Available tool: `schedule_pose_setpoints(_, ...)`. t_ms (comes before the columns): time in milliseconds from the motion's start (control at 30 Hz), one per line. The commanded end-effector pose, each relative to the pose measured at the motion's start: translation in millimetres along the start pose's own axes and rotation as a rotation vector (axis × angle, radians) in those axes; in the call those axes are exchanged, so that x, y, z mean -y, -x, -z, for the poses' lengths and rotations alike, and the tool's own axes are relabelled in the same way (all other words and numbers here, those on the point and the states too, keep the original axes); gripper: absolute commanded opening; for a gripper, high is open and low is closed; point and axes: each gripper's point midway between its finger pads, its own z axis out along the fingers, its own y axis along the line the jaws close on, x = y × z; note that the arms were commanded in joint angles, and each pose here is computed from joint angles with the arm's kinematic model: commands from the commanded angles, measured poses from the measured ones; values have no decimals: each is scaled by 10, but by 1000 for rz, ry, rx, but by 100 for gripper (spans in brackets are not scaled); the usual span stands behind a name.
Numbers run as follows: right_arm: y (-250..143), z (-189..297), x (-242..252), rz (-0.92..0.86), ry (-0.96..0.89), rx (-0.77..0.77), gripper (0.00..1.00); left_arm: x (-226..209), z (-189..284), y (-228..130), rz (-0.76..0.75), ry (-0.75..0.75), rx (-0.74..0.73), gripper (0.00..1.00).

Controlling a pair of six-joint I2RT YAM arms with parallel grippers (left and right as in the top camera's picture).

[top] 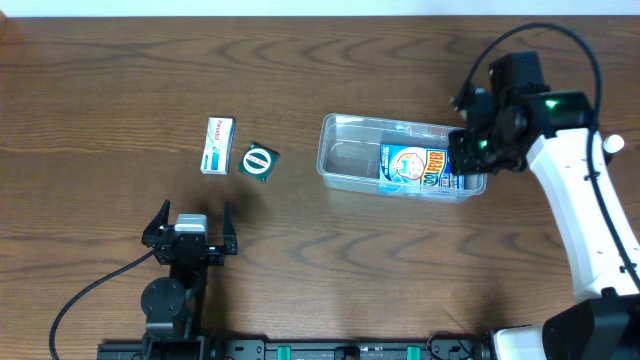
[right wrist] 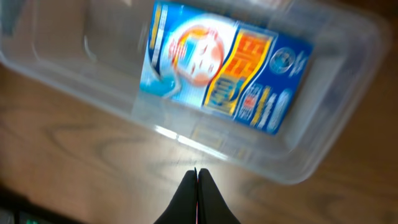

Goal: Pack container

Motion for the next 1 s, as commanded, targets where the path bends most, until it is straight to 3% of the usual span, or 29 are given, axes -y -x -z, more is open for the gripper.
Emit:
schedule_pose_setpoints(0, -236, -203, -70, 5, 29, -96, 1, -33, -8, -164, -14, 22, -51, 98)
schedule_pose_setpoints(267, -599, -558, 8, -27, 27, -201, 1, -33, -8, -164, -14, 22, -51, 98)
schedule_pose_setpoints(533, -565, -625, 292, -47, -132, -174, 1, -33, -8, -164, -14, 22, -51, 98)
schedule_pose_setpoints(967, -336, -659, 285, -30, -130, -81, 1, -33, -8, -164, -14, 22, -51, 98)
